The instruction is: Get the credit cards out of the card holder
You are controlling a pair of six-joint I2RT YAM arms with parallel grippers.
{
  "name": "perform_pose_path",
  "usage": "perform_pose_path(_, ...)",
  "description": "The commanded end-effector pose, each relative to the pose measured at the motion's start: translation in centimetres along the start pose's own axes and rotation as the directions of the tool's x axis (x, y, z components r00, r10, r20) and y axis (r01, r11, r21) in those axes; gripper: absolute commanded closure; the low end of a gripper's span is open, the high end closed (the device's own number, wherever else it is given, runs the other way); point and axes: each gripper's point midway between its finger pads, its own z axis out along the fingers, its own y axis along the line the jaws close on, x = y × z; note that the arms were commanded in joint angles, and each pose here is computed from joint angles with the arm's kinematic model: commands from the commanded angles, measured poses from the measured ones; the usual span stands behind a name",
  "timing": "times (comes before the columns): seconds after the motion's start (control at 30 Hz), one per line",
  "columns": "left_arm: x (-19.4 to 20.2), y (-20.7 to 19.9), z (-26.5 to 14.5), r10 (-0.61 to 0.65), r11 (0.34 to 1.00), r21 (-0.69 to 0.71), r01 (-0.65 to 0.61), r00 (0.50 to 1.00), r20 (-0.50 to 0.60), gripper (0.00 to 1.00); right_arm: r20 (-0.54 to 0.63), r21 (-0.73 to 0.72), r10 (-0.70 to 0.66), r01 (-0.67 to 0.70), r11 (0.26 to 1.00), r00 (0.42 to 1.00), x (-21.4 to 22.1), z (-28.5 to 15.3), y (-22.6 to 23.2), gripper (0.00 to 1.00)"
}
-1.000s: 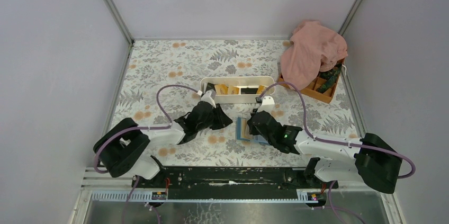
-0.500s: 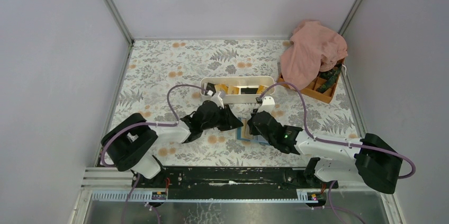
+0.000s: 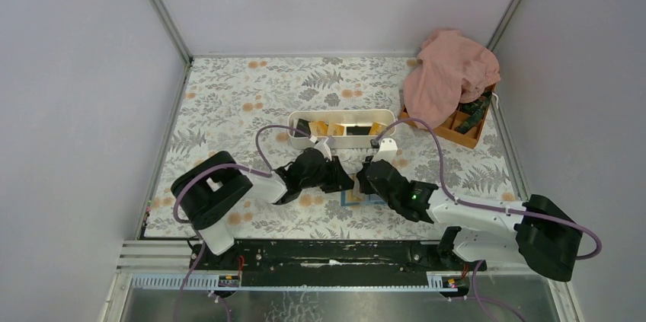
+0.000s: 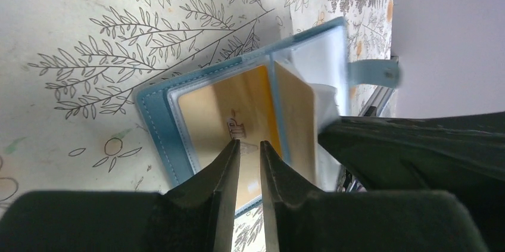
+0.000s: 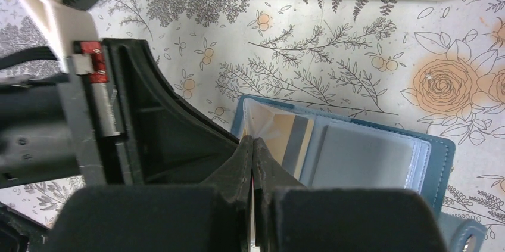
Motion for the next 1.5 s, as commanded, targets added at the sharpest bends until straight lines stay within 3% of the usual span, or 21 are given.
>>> perform_pose_path(0.0,-0.4,-2.3,1.0,0.01,0.997,0.08,-0.011,1.0,0.011,0.75,0.082,-0.037,0.059,-0.056,0.998,0.995,-2.2,-0.6,0.7,1.0)
perform_pose_path(0.33,0.2,-4.9,2.4,0.041,0.993,0.111,-0.04,0.999,-0.01,0.75,0.077,-0.034,0.087,-0.085,0.996,0.993,-1.3,-1.1,-0.4,0.97)
perform_pose_path(0.4,0.4,-5.1,2.7,0.044,0.992,0.115,-0.042,0.999,-0.017,0.75,0.076,-0.035,0.09,-0.087,0.996,0.993,-1.1,-1.2,-0.5,0.85)
perform_pose_path(0.5,0.6,-5.2,3.1,0.042,0.993,0.115,-0.039,0.999,-0.024,0.75,0.078,-0.035,0.087,-0.084,0.996,0.993,-1.2,-1.5,-0.7,0.49)
perform_pose_path(0.53,0.6,-5.2,3.2,0.042,0.993,0.115,-0.039,0.999,-0.024,0.75,0.079,-0.034,0.084,-0.081,0.996,0.993,-1.2,-1.6,-0.8,0.42)
perform_pose_path(0.7,0.8,-5.0,3.5,0.042,0.993,0.108,-0.039,0.999,-0.029,0.75,0.139,-0.006,0.104,-0.104,0.995,0.985,-2.4,-2.6,-2.0,0.34)
perform_pose_path(0.87,0.6,-5.6,3.8,0.043,0.992,0.118,-0.039,0.999,-0.03,0.76,0.19,0.053,0.105,-0.117,0.992,0.976,-3.0,-3.5,-3.9,0.34)
perform_pose_path(1.2,1.7,-6.0,6.2,0.044,0.992,0.123,-0.035,0.997,-0.07,0.76,0.203,0.118,0.091,-0.116,0.986,0.975,-2.5,-4.5,-6.1,0.85)
perform_pose_path(1.47,2.0,-4.5,7.4,0.045,0.997,0.067,-0.04,0.996,-0.082,0.75,0.186,0.12,0.084,-0.107,0.987,0.979,-1.8,-4.4,-6.4,0.94)
